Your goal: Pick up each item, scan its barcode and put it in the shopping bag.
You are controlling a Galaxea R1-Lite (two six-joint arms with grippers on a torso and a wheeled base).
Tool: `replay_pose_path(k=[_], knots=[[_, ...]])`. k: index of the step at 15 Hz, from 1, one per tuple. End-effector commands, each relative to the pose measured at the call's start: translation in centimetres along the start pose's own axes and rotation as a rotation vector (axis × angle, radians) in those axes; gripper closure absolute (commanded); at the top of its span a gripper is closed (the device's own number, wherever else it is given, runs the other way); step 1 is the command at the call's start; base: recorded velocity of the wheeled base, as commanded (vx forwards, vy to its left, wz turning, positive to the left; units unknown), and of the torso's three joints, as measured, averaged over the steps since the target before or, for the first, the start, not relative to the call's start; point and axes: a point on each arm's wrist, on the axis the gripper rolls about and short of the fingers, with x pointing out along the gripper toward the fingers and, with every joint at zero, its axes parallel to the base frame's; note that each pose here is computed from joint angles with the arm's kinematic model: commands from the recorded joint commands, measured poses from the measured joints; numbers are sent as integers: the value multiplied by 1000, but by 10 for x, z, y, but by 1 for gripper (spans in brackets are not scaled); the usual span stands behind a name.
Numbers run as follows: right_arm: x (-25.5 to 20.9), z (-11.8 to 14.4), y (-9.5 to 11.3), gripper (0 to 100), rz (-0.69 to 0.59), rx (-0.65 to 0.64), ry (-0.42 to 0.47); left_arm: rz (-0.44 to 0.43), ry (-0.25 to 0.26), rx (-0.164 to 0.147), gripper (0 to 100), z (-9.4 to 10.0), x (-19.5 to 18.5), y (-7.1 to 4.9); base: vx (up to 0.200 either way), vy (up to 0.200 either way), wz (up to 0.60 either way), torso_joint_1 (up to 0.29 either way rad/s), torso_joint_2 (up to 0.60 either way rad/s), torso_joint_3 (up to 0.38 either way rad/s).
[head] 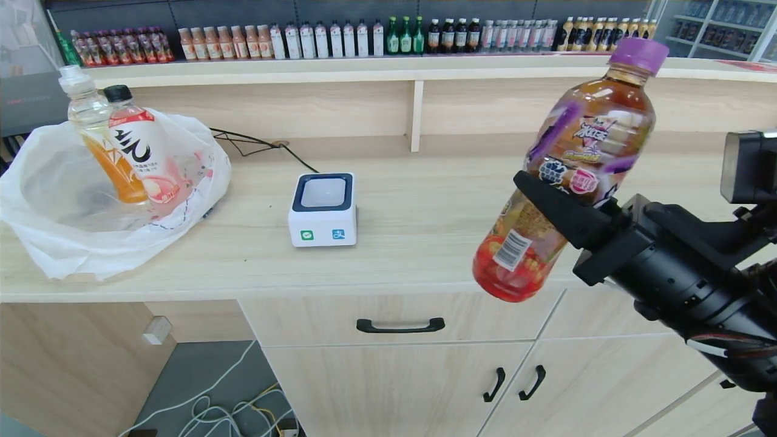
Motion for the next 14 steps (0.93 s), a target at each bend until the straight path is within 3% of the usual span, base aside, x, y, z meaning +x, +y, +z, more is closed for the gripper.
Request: replay_pose_path(k=[1, 4, 7, 9, 14], knots=[[-13, 7, -8, 100, -47, -54, -5, 2, 0, 1, 0, 0, 0, 0, 0, 0, 0, 0, 0, 0], [-33, 9, -26, 100, -154, -241, 28, 2, 0, 0, 0, 0, 0, 0, 0, 0, 0, 0, 0, 0], [-38, 16, -29, 100, -278, -385, 9, 0, 0, 0, 0, 0, 0, 0, 0, 0, 0, 0, 0, 0], [-38, 21, -29, 100, -379, -400, -16, 0, 0, 0, 0, 0, 0, 0, 0, 0, 0, 0, 0, 0], [-30, 28, -38, 100, -469, -412, -56, 2, 0, 0, 0, 0, 0, 0, 0, 0, 0, 0, 0, 0]])
